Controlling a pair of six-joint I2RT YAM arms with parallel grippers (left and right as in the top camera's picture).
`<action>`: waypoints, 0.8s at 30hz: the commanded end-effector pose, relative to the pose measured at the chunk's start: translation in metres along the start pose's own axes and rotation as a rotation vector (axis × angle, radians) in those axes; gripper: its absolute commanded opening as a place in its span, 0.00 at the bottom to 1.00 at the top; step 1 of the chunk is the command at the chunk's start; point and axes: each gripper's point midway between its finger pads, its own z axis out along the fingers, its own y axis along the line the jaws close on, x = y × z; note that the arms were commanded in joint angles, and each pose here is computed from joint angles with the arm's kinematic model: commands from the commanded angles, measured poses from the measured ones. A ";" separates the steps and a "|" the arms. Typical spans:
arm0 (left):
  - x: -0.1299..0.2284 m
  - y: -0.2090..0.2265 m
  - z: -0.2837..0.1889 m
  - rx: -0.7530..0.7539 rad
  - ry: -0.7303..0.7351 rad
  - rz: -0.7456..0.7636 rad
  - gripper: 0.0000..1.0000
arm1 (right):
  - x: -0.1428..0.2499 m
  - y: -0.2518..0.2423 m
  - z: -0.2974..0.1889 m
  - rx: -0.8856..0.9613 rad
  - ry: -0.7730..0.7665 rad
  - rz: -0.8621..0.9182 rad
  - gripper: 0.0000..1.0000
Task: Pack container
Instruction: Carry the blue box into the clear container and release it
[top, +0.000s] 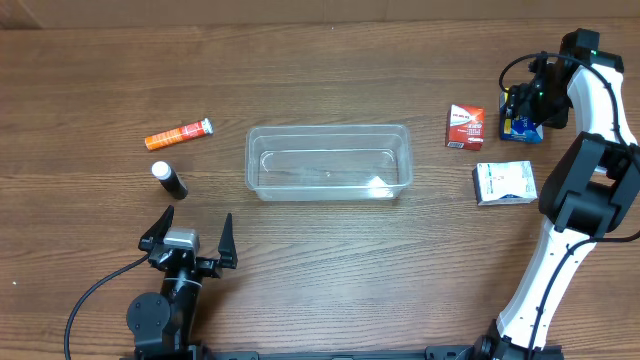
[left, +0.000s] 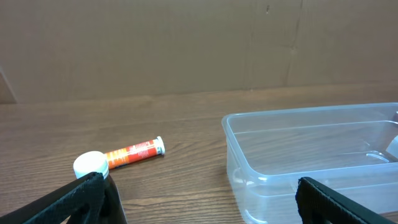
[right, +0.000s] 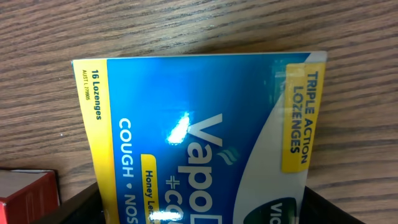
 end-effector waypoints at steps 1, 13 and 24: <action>0.000 0.001 0.000 -0.002 -0.006 0.009 1.00 | 0.003 -0.009 0.003 0.040 0.018 0.020 0.75; 0.000 0.001 0.000 -0.002 -0.006 0.009 1.00 | -0.025 0.019 -0.102 0.046 -0.072 0.027 0.71; 0.000 0.001 0.000 -0.002 -0.006 0.009 1.00 | 0.002 0.197 -0.161 -0.030 -0.087 -0.316 0.72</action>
